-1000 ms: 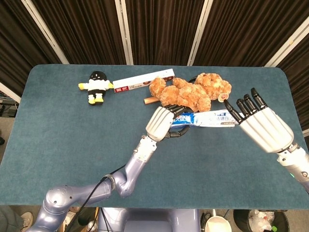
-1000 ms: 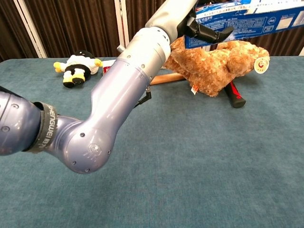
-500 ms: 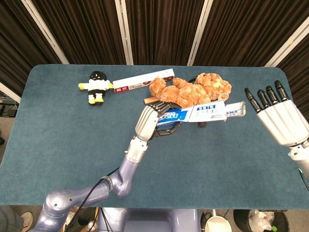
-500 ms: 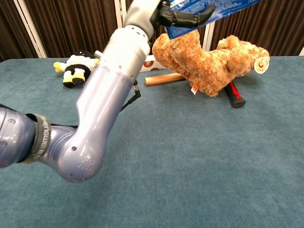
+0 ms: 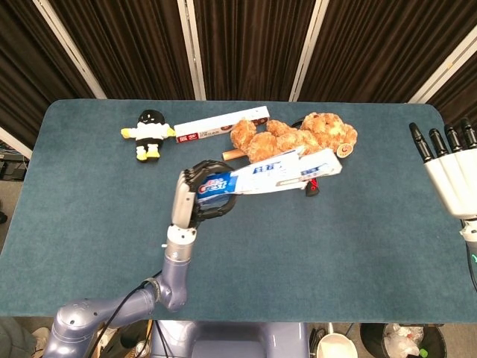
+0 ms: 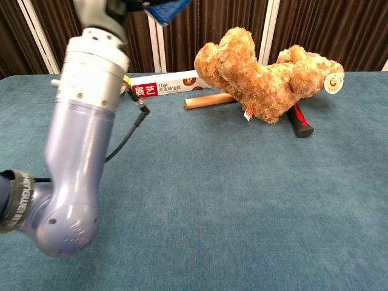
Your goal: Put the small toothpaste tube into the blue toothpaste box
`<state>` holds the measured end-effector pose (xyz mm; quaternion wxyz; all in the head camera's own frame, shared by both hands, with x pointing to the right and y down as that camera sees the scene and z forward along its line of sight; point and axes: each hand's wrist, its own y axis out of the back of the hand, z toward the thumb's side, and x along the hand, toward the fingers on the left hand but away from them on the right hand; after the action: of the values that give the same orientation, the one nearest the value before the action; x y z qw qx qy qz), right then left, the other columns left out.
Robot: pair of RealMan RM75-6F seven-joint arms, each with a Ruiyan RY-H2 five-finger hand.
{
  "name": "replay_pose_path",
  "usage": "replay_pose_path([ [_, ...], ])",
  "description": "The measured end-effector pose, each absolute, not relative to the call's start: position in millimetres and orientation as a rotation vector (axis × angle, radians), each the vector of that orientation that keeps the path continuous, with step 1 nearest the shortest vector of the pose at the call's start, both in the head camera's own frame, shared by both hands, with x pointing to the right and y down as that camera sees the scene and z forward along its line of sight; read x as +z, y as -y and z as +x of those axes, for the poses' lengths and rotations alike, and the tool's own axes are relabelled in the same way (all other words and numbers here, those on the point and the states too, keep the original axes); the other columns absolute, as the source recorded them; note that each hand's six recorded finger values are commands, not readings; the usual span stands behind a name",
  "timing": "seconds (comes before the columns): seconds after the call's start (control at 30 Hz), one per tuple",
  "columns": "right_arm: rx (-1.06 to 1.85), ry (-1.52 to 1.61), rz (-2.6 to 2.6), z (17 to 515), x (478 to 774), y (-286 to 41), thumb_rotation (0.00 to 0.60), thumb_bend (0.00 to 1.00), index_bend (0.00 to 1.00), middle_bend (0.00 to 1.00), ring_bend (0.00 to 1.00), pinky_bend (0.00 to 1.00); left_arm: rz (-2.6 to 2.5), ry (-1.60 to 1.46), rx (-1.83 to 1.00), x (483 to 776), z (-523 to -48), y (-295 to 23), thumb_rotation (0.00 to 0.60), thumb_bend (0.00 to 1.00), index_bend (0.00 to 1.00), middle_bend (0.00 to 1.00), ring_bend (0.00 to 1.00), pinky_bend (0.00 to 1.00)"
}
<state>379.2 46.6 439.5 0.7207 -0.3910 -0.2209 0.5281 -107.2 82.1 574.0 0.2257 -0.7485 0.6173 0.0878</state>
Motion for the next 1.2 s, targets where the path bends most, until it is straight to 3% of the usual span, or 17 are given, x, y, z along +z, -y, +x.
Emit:
replay_pose_path([
  [0.47,1.18,0.494,-0.886,373.8,445.7,-48.7,0.6,0.36,0.18,0.4,0.32,0.26,-2.024,-1.791,0.331,569.7,-133.7,-86.3,0.6,0.49,0.32,0.44,0.39,0.53],
  [0.77,1.182,0.499,-0.887,373.5,446.7,-48.8,0.6,0.36,0.18,0.4,0.32,0.26,-1.941,-1.888,0.528,545.1,-147.1,-90.7,0.6,0.49,0.3,0.41,0.36,0.53],
  [0.97,1.182,0.502,-0.889,374.3,448.1,-49.0,0.6,0.36,0.18,0.4,0.32,0.26,-1.91,-1.93,0.603,535.3,-152.7,-95.1,0.6,0.42,0.23,0.34,0.3,0.49],
  [1.13,1.18,0.507,-0.89,374.9,447.5,-48.7,0.6,0.36,0.18,0.4,0.32,0.26,-1.931,-1.925,0.575,539.4,-150.7,-95.6,0.6,0.42,0.21,0.33,0.28,0.47],
  [1.2,1.182,0.512,-0.894,375.6,447.2,-48.6,0.6,0.36,0.18,0.4,0.32,0.26,-1.946,-1.918,0.55,542.8,-149.0,-95.2,0.6,0.46,0.24,0.38,0.32,0.48],
])
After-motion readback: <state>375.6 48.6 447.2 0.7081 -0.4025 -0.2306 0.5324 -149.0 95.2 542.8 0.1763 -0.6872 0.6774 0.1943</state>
